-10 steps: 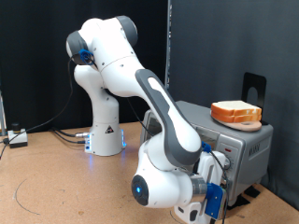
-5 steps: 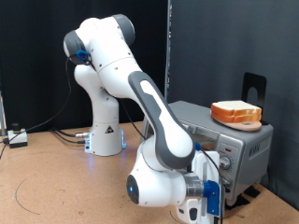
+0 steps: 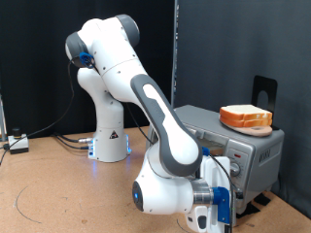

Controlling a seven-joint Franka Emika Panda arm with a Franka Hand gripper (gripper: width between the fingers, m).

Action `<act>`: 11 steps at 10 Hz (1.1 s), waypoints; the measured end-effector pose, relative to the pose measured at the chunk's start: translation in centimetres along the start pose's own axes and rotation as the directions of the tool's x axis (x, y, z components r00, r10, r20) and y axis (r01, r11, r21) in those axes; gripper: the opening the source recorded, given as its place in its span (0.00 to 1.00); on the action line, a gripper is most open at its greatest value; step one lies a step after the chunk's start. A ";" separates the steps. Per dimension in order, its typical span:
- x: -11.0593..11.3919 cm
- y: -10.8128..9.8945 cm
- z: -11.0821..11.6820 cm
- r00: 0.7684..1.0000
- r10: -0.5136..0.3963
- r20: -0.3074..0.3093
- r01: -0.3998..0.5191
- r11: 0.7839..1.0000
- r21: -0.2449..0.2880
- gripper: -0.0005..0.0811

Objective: Make a piece of toast with the oven

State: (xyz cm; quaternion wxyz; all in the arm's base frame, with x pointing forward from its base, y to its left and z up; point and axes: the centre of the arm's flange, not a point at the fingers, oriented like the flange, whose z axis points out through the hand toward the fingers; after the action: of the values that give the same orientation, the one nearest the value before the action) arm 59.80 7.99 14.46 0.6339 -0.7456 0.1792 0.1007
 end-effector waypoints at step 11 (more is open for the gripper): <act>0.2 -0.1 -2.5 0.931 0.350 0.106 -0.320 0.920 -0.227 0.95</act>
State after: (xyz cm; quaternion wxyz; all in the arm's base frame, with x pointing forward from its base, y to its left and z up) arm 59.81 5.48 14.89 0.5380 -0.7559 0.2466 0.2798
